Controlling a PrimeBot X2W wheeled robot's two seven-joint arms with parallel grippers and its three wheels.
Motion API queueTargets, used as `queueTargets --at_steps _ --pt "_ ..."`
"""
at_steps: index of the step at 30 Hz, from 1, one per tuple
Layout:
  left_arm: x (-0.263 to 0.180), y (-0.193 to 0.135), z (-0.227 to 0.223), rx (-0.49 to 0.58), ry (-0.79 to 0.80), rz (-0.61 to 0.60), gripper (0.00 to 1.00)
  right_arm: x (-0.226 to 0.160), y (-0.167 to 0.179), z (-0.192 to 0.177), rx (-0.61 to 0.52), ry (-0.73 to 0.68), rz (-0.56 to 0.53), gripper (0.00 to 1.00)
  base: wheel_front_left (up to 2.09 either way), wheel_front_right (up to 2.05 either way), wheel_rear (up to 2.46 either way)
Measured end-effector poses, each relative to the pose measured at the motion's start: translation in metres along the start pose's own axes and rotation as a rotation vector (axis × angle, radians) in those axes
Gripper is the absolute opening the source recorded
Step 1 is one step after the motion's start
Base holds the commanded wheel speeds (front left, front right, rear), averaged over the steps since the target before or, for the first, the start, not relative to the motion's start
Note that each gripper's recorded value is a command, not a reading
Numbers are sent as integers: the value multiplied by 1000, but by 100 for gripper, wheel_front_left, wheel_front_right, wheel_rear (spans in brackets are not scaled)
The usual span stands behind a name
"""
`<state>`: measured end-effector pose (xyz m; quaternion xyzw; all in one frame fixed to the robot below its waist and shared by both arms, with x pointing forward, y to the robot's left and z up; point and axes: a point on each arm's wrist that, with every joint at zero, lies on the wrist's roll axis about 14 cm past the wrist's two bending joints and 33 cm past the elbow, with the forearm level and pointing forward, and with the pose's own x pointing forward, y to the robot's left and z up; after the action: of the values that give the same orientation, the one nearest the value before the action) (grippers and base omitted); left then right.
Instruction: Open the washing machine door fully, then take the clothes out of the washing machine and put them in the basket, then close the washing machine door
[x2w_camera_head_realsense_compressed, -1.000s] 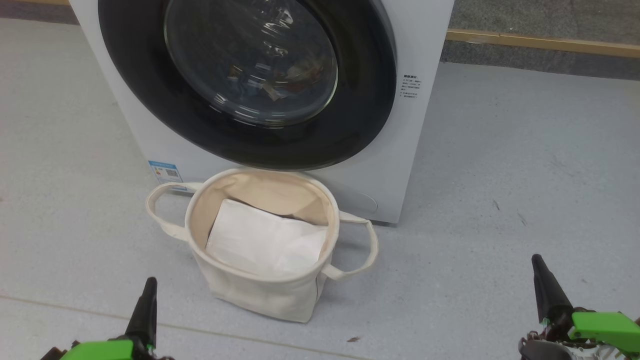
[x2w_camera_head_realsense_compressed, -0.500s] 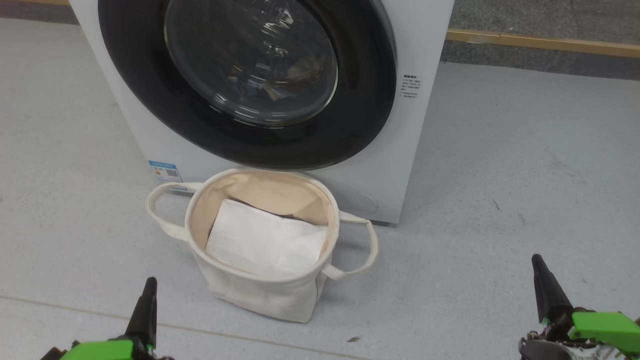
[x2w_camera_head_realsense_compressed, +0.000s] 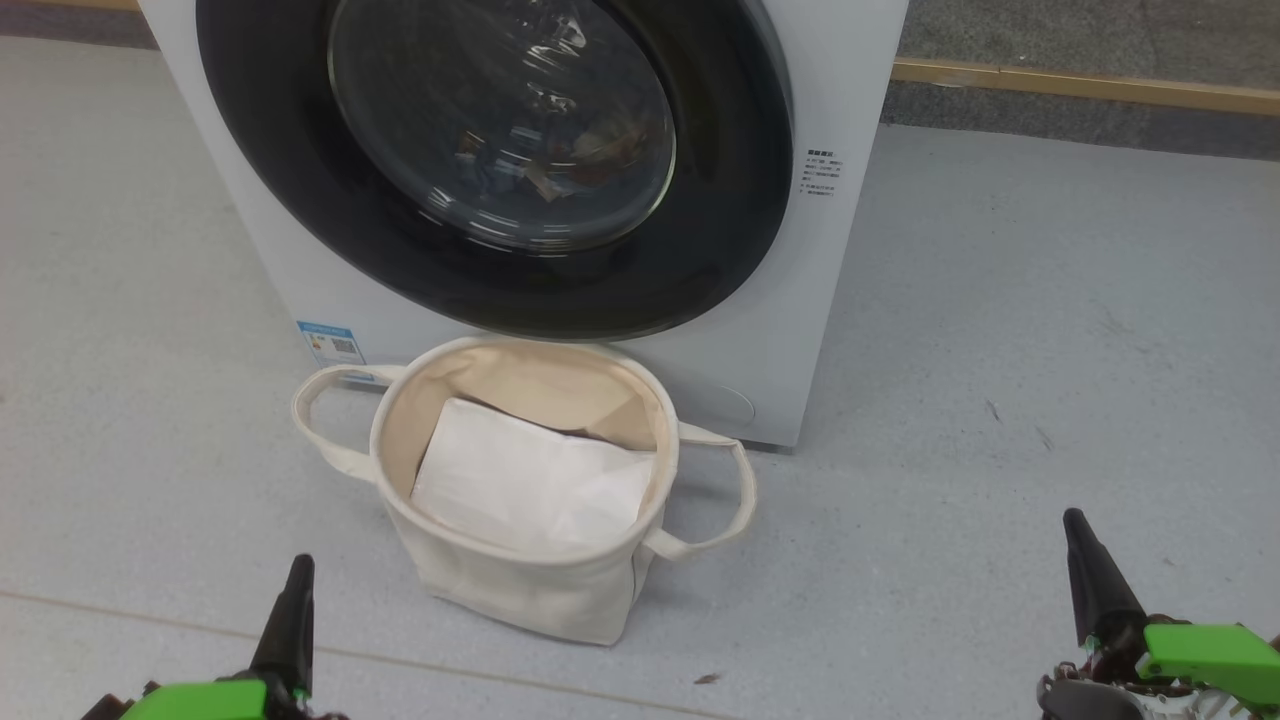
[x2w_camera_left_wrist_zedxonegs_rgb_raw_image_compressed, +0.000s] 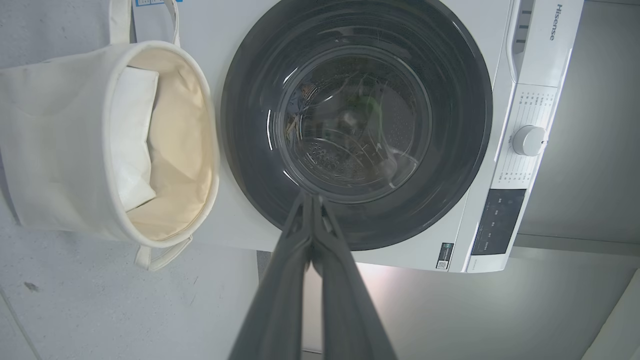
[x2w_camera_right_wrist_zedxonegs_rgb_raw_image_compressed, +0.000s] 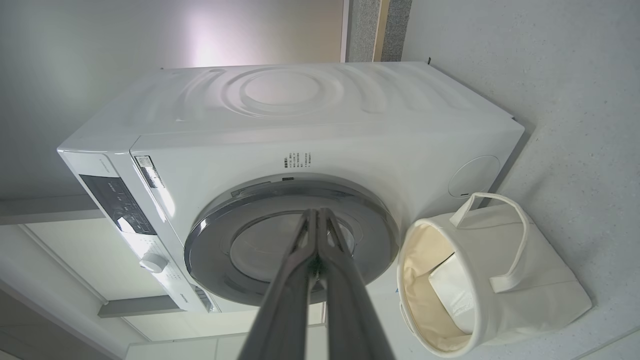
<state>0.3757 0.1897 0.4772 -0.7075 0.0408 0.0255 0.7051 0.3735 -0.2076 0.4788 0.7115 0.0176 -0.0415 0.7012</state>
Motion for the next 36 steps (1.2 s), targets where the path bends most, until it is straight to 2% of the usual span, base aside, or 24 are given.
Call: queueTargets --at_steps 36 --pt "0 0 0 0 0 0 0 0 0 0 0 0 0 0 0 0 0"
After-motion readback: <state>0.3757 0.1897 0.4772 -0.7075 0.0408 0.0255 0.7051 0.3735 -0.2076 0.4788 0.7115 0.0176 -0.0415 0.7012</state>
